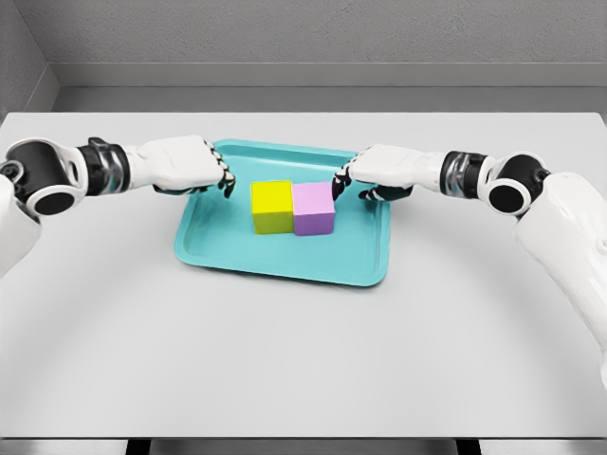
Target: Push two cubes
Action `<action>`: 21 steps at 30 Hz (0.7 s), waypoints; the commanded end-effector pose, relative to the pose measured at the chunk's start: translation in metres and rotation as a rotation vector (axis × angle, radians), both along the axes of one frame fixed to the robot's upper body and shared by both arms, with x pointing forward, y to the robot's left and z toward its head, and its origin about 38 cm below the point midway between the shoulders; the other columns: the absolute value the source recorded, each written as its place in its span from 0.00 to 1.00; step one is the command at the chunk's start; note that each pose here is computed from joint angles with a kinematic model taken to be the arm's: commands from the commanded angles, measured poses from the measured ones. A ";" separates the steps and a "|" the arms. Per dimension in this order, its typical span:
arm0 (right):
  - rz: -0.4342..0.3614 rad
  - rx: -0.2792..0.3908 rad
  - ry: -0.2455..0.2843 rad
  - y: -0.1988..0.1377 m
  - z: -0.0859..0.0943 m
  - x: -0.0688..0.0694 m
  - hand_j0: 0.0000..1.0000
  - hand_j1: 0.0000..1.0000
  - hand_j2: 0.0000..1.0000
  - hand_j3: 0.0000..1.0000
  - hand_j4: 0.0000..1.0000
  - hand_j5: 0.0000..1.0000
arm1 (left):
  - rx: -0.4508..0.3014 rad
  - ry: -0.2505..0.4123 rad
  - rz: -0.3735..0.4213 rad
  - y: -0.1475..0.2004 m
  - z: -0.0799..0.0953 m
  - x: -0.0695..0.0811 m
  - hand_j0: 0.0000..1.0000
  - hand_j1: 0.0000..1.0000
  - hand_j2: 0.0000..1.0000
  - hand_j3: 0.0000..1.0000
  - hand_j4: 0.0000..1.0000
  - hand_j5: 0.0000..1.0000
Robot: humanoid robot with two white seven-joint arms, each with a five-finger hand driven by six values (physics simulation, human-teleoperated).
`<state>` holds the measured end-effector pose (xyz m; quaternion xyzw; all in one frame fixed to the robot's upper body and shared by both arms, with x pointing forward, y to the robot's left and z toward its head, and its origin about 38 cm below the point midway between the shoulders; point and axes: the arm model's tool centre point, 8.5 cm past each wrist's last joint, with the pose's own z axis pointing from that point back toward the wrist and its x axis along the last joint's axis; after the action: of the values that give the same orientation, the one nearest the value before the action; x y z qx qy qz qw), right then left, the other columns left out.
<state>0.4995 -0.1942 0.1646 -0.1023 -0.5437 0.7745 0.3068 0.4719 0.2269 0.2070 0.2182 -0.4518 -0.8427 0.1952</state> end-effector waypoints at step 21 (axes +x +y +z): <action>-0.302 0.189 -0.249 -0.201 0.103 -0.087 1.00 1.00 1.00 1.00 1.00 1.00 | -0.074 0.028 0.255 0.152 0.044 -0.028 1.00 1.00 1.00 1.00 1.00 1.00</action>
<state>0.4150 -0.3871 0.2522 -0.2389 -0.6172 0.6568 0.3614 0.4436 0.3617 0.2309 0.2349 -0.4399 -0.8113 0.3051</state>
